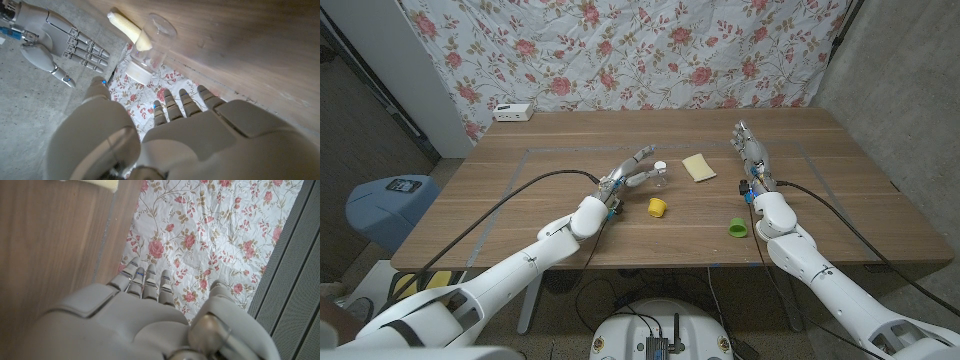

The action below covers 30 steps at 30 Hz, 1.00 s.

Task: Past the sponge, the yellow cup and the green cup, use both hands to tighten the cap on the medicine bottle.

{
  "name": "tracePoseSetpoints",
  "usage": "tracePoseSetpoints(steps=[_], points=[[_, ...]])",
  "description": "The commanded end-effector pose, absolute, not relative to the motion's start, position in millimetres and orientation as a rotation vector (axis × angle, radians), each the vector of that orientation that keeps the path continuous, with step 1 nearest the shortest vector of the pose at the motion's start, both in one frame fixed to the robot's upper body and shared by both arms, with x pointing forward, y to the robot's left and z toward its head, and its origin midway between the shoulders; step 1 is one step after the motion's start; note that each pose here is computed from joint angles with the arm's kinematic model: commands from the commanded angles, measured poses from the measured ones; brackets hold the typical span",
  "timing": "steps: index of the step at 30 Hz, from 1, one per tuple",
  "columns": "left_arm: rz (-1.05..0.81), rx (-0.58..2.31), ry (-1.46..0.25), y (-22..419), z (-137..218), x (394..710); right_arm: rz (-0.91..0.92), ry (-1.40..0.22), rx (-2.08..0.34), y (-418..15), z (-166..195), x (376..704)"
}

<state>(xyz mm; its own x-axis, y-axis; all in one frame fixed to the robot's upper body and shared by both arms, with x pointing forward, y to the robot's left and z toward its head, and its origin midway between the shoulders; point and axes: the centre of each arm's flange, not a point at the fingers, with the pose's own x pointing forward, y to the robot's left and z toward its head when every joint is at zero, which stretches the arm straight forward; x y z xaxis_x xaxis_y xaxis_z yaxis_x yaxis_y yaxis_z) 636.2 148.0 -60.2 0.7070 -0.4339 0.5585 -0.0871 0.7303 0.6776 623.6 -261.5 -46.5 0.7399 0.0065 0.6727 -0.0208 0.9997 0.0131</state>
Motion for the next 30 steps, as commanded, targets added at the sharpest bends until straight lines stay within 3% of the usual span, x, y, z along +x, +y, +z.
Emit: tracePoseSetpoints(steps=[1, 30], points=[[-0.214, 0.699, -0.835, 157, -44, 626, 0.014, -0.739, 0.012, -258, -48, 619], [-0.323, 0.541, -0.794, 186, -24, 631, 0.082, -0.762, -0.004, -253, -41, 611]])
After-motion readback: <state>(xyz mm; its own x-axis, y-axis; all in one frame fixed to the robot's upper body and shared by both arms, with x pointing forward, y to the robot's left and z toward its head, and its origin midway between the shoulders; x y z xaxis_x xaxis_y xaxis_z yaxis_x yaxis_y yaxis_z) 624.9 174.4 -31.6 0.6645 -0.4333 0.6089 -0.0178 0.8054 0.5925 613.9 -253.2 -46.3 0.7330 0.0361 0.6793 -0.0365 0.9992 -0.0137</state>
